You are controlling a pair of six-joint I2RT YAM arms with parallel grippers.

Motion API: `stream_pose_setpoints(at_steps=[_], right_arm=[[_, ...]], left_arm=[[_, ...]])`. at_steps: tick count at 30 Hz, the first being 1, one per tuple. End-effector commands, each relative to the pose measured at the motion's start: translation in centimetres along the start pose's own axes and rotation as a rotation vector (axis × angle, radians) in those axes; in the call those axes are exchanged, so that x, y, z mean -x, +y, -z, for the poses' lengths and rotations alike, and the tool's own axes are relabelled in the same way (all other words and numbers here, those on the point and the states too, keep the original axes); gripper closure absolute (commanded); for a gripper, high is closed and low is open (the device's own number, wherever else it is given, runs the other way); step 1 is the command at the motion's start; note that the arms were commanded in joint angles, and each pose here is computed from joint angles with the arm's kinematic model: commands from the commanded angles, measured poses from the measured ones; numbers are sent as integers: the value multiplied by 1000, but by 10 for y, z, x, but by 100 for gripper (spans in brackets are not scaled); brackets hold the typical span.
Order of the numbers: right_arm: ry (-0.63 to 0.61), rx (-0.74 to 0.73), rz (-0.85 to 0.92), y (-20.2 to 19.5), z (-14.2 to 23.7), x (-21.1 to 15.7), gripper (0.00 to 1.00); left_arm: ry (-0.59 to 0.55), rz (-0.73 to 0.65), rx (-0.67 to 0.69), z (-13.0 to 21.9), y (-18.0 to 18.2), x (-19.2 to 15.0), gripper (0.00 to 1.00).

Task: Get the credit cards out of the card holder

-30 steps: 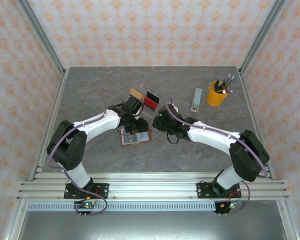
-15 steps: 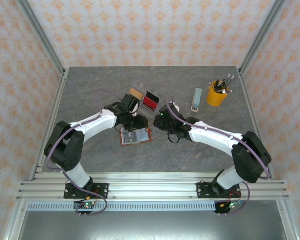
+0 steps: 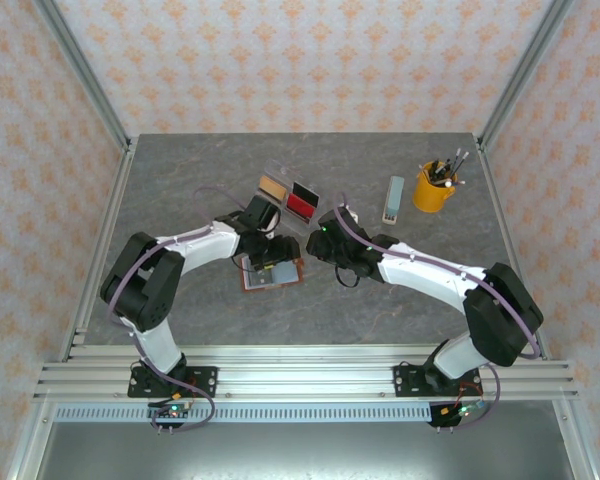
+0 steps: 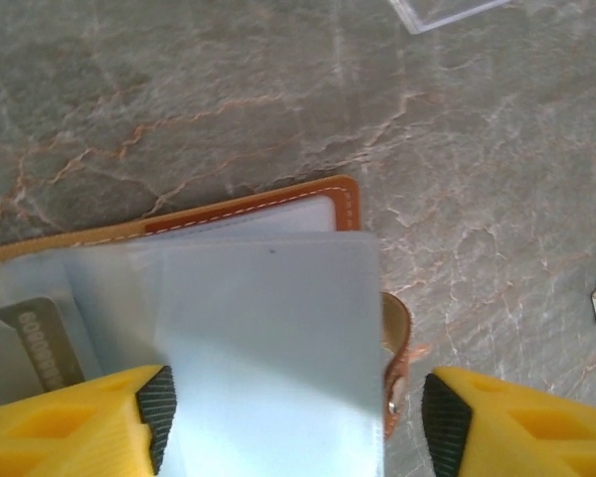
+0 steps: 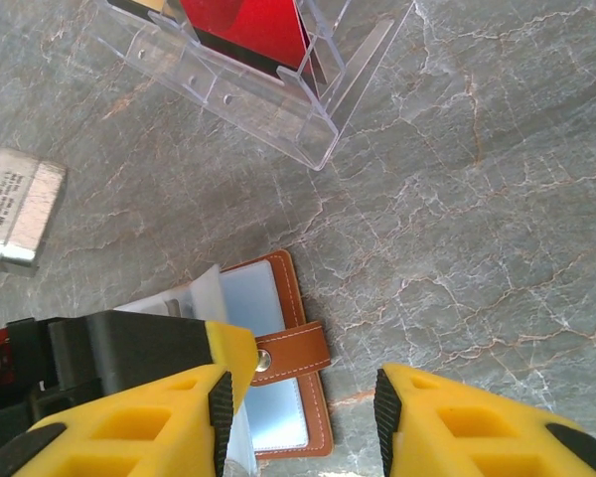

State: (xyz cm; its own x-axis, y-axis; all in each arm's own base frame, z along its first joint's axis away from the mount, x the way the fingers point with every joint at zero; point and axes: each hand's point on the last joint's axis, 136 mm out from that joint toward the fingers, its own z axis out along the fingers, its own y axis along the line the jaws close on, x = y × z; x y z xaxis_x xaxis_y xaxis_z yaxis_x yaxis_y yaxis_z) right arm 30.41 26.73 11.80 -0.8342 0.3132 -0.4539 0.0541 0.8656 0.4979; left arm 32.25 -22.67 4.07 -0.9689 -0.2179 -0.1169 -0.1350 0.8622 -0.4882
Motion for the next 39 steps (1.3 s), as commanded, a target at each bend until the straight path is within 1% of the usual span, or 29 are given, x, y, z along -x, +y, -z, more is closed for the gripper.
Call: stream_pose_setpoints(at_steps=[1,4,7,11,14,17,20,23,25,29,33,39], right_arm=[[-4,2,8,3,0,4,56],[1,-4,17,4,-1,4,56],[12,-3,28,6,-1,4,56],[21,10,54,13,-1,2,56],[37,26,98,26,-3,-5,57],[57,36,163,45,-7,-15,58],[96,49,236,65,-14,-29,61],[127,56,297,82,-21,-42,63],[167,53,319,87,-29,-52,63],[239,-16,346,84,-52,-68,64],[272,-68,374,83,-65,-77,57],[331,-150,419,69,-84,-88,46]], left_arm=[[-14,6,-15,0,0,3,24],[-31,-9,-28,11,-6,5,21],[-67,-9,-58,29,-12,12,18],[-108,15,-68,50,-7,20,16],[-128,50,-57,58,8,23,16],[-130,96,-42,59,24,24,16],[-113,142,-56,55,35,22,16],[-134,191,-34,62,52,25,16],[-149,229,-21,67,64,27,16],[-181,309,46,76,94,27,16],[-184,360,63,80,110,24,17],[-184,374,57,84,112,22,17]])
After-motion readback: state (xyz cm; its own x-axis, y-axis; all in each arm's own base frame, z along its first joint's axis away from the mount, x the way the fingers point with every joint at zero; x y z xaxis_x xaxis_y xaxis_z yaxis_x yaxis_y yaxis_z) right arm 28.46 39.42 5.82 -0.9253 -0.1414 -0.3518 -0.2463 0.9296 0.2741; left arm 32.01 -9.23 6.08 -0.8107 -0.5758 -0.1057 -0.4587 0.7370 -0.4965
